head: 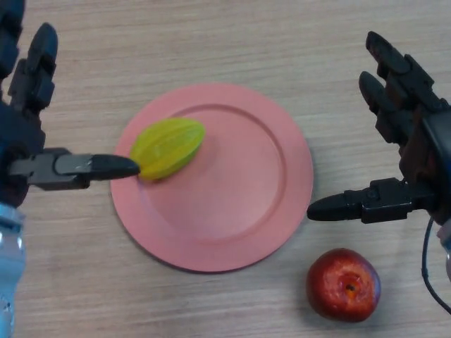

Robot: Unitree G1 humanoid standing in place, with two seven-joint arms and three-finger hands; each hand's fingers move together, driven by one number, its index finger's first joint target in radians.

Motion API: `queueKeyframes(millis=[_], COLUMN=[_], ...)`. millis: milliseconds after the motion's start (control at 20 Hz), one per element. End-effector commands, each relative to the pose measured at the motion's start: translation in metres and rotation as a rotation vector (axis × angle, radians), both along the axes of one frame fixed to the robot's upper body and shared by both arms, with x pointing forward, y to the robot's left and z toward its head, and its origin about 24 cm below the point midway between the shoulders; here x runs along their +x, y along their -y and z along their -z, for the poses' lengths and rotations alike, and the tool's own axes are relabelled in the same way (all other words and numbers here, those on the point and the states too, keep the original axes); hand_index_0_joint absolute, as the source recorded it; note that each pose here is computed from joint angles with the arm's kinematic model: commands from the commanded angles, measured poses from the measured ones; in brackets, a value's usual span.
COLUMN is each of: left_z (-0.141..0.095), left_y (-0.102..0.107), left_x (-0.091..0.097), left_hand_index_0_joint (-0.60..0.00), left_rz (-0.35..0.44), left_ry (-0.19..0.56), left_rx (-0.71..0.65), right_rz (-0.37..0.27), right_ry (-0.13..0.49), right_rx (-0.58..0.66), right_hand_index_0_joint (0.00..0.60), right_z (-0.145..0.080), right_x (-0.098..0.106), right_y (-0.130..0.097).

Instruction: Pick up the yellow starfruit and place it on the plate

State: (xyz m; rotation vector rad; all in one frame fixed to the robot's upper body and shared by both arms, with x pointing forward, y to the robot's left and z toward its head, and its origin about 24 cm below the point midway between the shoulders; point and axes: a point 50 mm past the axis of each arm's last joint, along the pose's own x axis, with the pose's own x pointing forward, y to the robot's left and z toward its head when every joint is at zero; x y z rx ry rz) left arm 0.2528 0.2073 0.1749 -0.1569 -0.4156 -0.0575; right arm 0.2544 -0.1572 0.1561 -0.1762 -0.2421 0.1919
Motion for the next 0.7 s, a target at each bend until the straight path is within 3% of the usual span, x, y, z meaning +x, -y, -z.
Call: queueKeyframes(millis=[50,250,450,700], left_z=[-0.028,-0.016,-0.021,-0.014], left_y=[-0.008,-0.007,-0.010,-0.010], left_x=[-0.016,-0.017,-0.020,-0.019], left_hand_index_0_joint=[0.000,0.000,0.000,0.000], left_rz=[-0.013,-0.100,-0.134,-0.171], left_ry=[0.193,0.136,0.165,0.159], left_rx=[0.064,0.250,0.292,0.304], right_rz=[0.006,0.000,-0.016,-0.045], right_ry=[0.206,0.219,0.271,0.264], right_rx=[-0.006,0.047,0.067,0.060], right_hand_index_0_joint=[0.000,0.000,0.000,0.000], right_z=[-0.029,-0.031,-0.038,-0.039], right_x=[-0.006,-0.006,-0.009,-0.009], right_y=[0.004,0.003,0.000,-0.002])
